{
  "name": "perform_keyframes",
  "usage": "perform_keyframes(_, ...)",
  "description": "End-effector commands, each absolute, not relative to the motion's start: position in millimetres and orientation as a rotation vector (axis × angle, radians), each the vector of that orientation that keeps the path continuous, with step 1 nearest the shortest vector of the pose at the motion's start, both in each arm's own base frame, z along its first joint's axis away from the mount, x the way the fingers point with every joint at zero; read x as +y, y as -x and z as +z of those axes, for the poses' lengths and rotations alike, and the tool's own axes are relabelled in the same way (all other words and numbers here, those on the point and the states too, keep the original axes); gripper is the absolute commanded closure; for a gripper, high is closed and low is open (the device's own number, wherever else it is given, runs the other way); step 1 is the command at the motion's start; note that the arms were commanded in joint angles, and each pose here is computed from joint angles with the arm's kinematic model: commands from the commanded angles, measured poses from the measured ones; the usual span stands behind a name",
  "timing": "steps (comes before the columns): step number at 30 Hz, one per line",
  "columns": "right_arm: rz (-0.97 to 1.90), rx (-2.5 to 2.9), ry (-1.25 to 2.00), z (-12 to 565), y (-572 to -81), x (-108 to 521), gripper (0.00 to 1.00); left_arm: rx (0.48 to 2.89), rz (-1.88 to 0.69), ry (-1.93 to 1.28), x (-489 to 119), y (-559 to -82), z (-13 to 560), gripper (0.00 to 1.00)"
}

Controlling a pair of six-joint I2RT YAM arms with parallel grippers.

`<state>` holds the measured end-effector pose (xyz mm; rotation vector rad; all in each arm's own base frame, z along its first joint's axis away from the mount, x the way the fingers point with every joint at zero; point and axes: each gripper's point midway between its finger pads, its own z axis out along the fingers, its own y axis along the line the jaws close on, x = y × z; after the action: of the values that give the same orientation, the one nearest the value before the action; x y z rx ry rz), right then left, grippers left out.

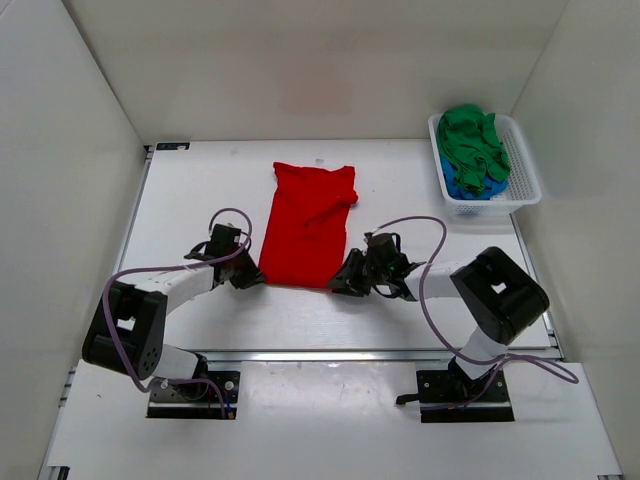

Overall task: Fold and stack the t-shirts
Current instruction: Grab one side of the 2/3 rectangular tshirt with both arms

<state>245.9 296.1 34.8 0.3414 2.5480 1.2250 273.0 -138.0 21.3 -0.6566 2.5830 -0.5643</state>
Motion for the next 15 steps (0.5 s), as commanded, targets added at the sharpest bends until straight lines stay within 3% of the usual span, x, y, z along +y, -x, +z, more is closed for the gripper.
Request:
perform_keyframes(1, 1.140, 2.561, -0.368, 19.0, -260.8, 286.7, 0.78, 2.546, -0.516, 0.670, -132.6, -277.3, 23.4, 0.86)
perform_keyframes(2, 1.137, 2.560, -0.367, 18.1, -263.7, 284.6, 0.86, 2.566, -0.510, 0.668, -132.6, -273.5, 20.1, 0.97)
perform_keyframes(3, 1.138, 2.563, -0.366, 19.7, -265.1, 284.9, 1.00, 2.558, -0.516, 0.656, -132.7, -275.9, 23.2, 1.00)
perform_keyframes(15, 1.154, 2.700, -0.102, 30.3, -185.5, 270.0, 1.00, 2.648, -0.520, 0.490, -129.5, -183.7, 30.8, 1.00)
